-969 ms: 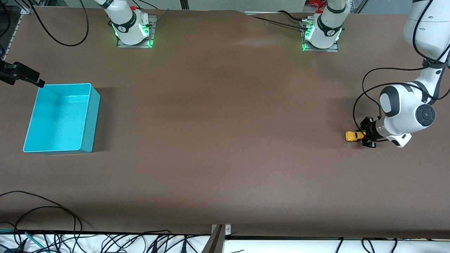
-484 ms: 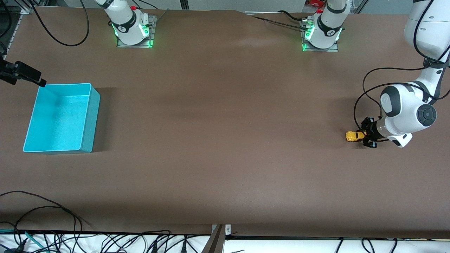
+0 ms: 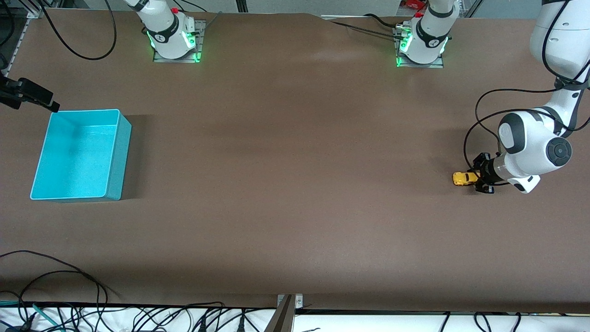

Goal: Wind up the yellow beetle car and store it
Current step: 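Open the left gripper to release the car toward the cyan bin, then raise the left gripper away while the car rolls past the bin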

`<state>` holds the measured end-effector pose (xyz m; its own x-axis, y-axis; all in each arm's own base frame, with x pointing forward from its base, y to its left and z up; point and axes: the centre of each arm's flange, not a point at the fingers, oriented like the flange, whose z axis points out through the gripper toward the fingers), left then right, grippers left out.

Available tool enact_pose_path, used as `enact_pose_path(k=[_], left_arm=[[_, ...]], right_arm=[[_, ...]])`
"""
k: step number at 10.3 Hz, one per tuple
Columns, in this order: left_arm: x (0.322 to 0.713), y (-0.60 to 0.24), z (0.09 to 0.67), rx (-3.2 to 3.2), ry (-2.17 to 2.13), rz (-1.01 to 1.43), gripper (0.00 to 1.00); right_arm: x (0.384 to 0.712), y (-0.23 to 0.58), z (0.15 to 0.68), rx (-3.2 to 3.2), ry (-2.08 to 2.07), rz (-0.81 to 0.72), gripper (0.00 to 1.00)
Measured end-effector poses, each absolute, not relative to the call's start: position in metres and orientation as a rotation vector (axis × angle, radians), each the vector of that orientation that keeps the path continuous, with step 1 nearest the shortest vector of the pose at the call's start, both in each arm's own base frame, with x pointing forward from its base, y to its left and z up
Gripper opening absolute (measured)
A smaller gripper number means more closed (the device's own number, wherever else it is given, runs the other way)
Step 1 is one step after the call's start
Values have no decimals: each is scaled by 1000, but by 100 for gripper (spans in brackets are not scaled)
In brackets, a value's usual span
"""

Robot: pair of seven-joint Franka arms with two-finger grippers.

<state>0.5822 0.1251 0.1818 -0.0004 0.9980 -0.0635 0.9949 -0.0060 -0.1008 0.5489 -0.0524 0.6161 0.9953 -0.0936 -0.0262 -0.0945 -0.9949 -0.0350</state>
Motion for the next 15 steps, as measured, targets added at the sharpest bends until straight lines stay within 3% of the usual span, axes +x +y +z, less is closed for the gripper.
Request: enact_pose_path(k=[3, 4, 15], left_arm=[[580, 127, 176, -2193, -2196, 195, 85], [581, 127, 176, -2194, -2196, 194, 87], [617, 105, 218, -2334, -2144, 75, 84]], right_arm=[[548, -52, 615, -3101, 146, 56, 100], [547, -52, 615, -3101, 146, 57, 100], [547, -52, 613, -3100, 147, 69, 100]])
